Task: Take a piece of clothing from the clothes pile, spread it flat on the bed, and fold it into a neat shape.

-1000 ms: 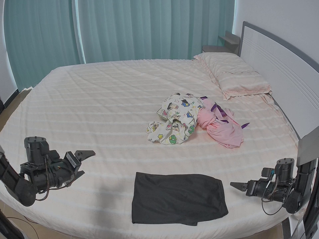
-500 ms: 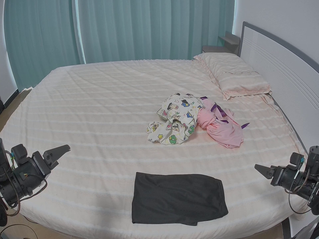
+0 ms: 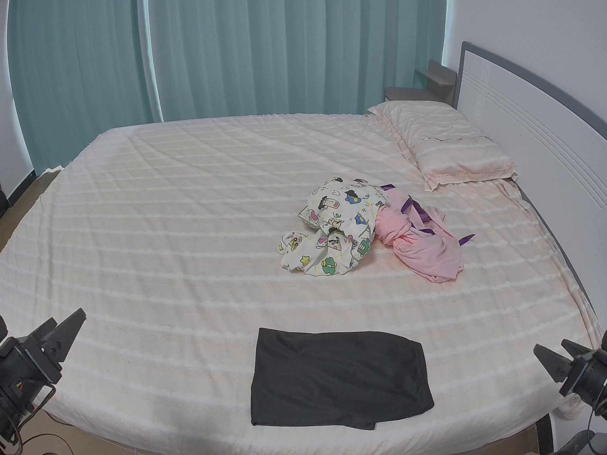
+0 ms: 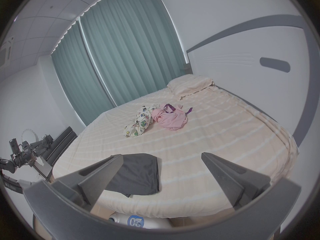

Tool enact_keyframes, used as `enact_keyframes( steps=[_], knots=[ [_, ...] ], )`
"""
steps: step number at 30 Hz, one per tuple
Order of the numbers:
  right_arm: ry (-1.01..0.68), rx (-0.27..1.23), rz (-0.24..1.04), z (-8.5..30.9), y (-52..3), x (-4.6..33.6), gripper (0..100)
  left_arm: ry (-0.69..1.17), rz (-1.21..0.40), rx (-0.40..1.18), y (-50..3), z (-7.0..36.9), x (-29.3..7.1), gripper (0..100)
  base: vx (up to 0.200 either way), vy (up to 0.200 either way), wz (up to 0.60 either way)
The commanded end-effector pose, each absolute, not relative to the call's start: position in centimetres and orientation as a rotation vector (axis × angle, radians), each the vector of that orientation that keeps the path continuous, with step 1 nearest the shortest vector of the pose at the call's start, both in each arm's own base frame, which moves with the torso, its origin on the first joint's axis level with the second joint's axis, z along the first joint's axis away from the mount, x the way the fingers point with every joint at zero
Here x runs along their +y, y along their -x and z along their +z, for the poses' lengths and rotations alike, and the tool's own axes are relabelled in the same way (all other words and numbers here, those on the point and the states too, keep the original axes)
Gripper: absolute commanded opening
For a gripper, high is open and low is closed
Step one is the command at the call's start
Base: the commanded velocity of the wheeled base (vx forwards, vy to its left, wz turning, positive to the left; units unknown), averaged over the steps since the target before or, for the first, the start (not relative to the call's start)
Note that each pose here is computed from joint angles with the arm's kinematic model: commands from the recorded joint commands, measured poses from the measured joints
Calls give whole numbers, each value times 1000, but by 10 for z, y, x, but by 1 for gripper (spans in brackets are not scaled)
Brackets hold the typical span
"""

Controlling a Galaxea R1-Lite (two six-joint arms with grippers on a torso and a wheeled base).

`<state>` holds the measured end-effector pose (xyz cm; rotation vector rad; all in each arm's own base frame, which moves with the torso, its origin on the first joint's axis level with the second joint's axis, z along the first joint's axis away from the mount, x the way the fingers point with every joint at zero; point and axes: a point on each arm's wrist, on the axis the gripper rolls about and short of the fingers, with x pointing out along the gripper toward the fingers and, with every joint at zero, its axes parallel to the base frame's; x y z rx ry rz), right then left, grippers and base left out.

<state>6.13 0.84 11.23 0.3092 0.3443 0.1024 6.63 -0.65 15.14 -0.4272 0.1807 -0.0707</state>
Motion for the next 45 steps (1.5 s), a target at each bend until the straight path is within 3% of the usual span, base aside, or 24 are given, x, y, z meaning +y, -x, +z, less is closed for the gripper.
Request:
enact_keyframes(
  steps=[1, 12, 25, 29, 36, 45],
  knots=[
    [-256, 129, 110, 92, 3, 0, 100, 327, 20, 6, -4, 131, 2, 100, 0, 0, 0],
    [-209, 51, 47, 83, 18, -1, 100, 151, 112, -71, 31, 100, 3, 100, 0, 0, 0],
    [19, -66, 65, 83, 23, 2, 100, 26, 113, -75, 23, 83, 3, 100, 0, 0, 0],
    [110, -81, 116, 83, 23, 3, 100, 23, 51, -71, 23, 83, 1, 100, 0, 0, 0],
    [120, -74, 199, 82, 23, 5, 100, 21, -48, -70, 23, 83, -1, 100, 0, 0, 0],
    [72, -49, 44, 81, 23, 1, 100, 21, -113, -63, 23, 82, -3, 100, 0, 0, 0]
  ],
)
